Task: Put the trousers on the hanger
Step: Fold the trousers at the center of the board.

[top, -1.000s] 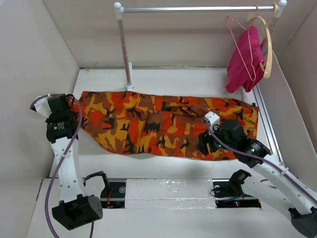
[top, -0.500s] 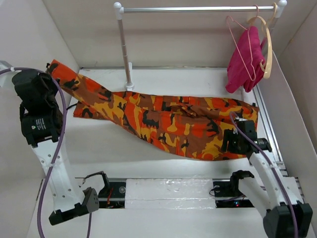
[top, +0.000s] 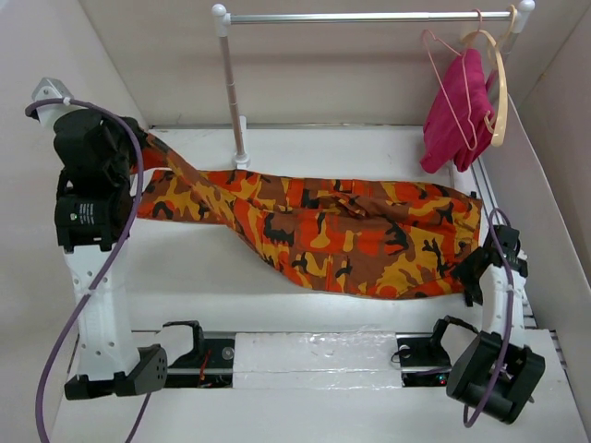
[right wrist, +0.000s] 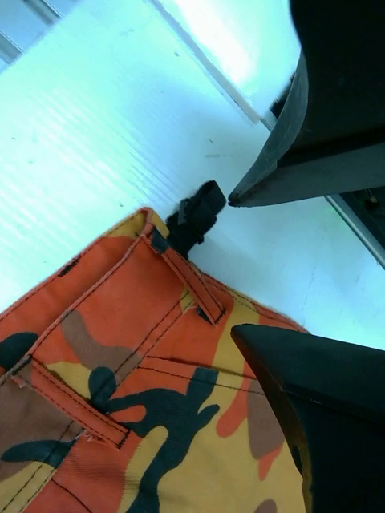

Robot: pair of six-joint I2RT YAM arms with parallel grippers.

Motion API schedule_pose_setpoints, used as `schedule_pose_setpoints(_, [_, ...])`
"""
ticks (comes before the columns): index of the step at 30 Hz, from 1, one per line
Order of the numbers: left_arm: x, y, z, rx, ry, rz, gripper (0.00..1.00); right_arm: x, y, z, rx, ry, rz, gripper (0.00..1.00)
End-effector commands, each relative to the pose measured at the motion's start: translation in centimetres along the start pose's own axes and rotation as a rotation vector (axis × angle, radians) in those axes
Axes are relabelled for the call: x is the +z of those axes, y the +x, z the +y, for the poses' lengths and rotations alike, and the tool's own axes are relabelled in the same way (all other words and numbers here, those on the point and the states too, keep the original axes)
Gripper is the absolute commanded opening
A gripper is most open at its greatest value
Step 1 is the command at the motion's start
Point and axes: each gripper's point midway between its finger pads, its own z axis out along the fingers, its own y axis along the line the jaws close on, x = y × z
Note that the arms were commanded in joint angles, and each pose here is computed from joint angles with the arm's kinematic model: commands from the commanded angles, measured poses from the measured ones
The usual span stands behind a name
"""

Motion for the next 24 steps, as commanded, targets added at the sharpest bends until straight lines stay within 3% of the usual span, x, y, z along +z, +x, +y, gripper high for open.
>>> schedule_pose_setpoints(1, [0.7,-2.2,0.4,0.053,-0.041,-0.095,0.00,-0.3,-0.4,-0.9,0.111,0.072,-0.019,0.65])
schedule_pose_setpoints(6, [2.2,-0.5,0.6,0.052,-0.044,-0.046,0.00,0.0,-0.2,-1.1,0.144,0.124,0.034,0.66])
schedule_pose_setpoints(13, [3.1,-1.2,1.1,0.059,-0.091,-0.083,0.00,2.3,0.4,-0.6,0.134,0.148,0.112,0.66])
schedule_pose_setpoints(14, [3.2,-1.3,1.3,0.062,-0.103,-0.090,0.00,2.5,-0.1,-0.3,0.134,0.137,0.094,0.61])
schedule_pose_setpoints(15, [3.5,-1.3,1.9,0.071,-0.127,-0.101,0.00,2.8,-0.8,0.0,0.120,0.120,0.088,0.49])
schedule_pose_setpoints(16, [3.6,-1.2,1.9,0.074,-0.127,-0.102,0.00,2.9,-0.6,0.0,0.106,0.115,0.099,0.49])
schedule_pose_setpoints(17, [3.7,-1.3,2.4,0.080,-0.151,-0.115,0.00,3.0,-1.4,0.5,0.100,0.097,0.080,0.33])
schedule_pose_setpoints(19, [4.0,-1.6,3.1,0.089,-0.176,-0.136,0.00,3.3,-1.9,0.8,0.047,0.079,0.082,0.16])
schedule_pose_setpoints(20, [4.1,-1.7,3.5,0.097,-0.192,-0.145,0.00,3.0,-2.8,0.7,0.033,0.078,0.069,0.03])
schedule_pose_setpoints(24, [3.8,-3.1,4.2,0.105,-0.225,-0.186,0.00,0.2,-7.1,-0.9,-0.120,0.137,-0.026,0.00])
